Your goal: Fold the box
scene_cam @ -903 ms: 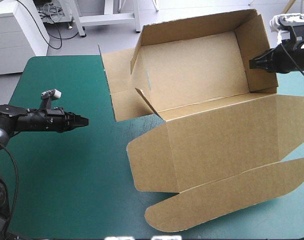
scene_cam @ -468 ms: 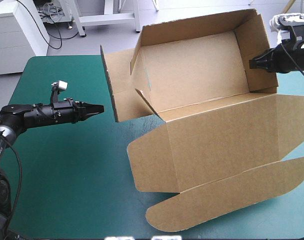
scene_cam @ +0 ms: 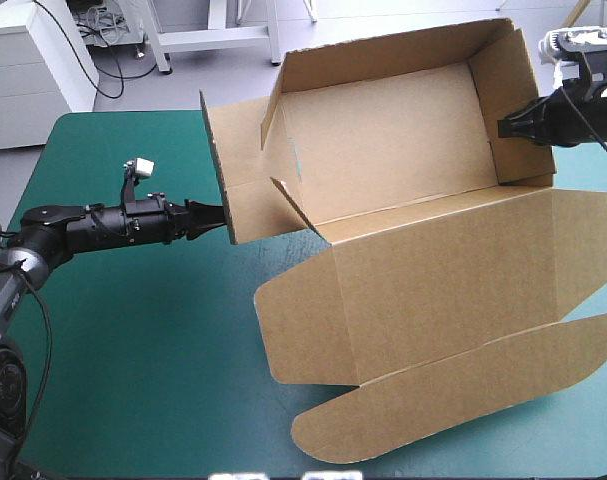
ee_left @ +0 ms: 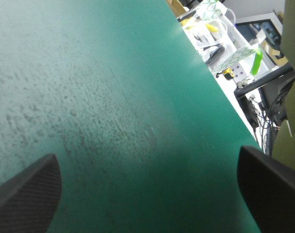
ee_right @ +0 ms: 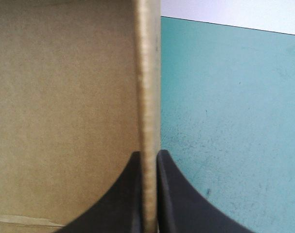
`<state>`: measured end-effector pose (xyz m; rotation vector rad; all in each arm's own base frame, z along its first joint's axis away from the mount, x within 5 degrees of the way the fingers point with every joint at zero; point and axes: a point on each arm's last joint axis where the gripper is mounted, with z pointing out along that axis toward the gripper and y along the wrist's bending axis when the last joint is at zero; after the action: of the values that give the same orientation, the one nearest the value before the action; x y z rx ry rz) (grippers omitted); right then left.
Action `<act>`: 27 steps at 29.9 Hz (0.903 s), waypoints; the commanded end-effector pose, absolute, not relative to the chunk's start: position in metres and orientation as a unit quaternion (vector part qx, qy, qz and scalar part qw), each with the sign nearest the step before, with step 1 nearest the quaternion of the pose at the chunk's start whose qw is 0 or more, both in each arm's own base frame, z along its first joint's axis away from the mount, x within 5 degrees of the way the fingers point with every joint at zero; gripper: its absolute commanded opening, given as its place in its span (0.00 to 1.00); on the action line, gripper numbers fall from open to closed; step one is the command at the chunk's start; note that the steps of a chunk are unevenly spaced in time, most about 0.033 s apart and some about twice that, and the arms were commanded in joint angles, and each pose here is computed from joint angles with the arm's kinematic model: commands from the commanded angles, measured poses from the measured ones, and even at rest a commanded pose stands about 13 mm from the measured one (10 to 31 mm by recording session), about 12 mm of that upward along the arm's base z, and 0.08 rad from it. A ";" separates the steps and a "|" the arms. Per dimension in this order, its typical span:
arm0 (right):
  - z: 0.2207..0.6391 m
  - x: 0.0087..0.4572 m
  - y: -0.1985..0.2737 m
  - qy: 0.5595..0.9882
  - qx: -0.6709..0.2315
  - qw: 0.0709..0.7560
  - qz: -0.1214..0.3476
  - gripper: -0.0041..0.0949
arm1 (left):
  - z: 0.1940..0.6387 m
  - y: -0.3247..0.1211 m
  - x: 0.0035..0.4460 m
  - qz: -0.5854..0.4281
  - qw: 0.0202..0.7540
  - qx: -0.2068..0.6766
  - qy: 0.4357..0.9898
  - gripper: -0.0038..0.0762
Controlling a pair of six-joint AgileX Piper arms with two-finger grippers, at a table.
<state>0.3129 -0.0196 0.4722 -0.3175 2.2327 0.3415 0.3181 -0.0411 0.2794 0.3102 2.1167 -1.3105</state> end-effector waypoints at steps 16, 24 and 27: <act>0.487 0.319 0.020 0.862 -0.146 0.470 0.122 0.02 | 0.371 -0.057 0.274 -0.567 0.413 0.172 0.692 0.95; 0.488 0.326 0.055 0.850 -0.158 0.494 0.090 0.02 | 0.387 -0.058 0.263 -0.569 0.432 0.180 0.677 0.95; 0.490 0.325 0.069 0.841 -0.168 0.506 0.094 0.02 | 0.390 -0.059 0.262 -0.574 0.437 0.177 0.669 0.95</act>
<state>0.3381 0.0591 0.4600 -0.4367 2.1899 0.1989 0.2780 -0.0519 0.3599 0.3651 1.8213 -1.3002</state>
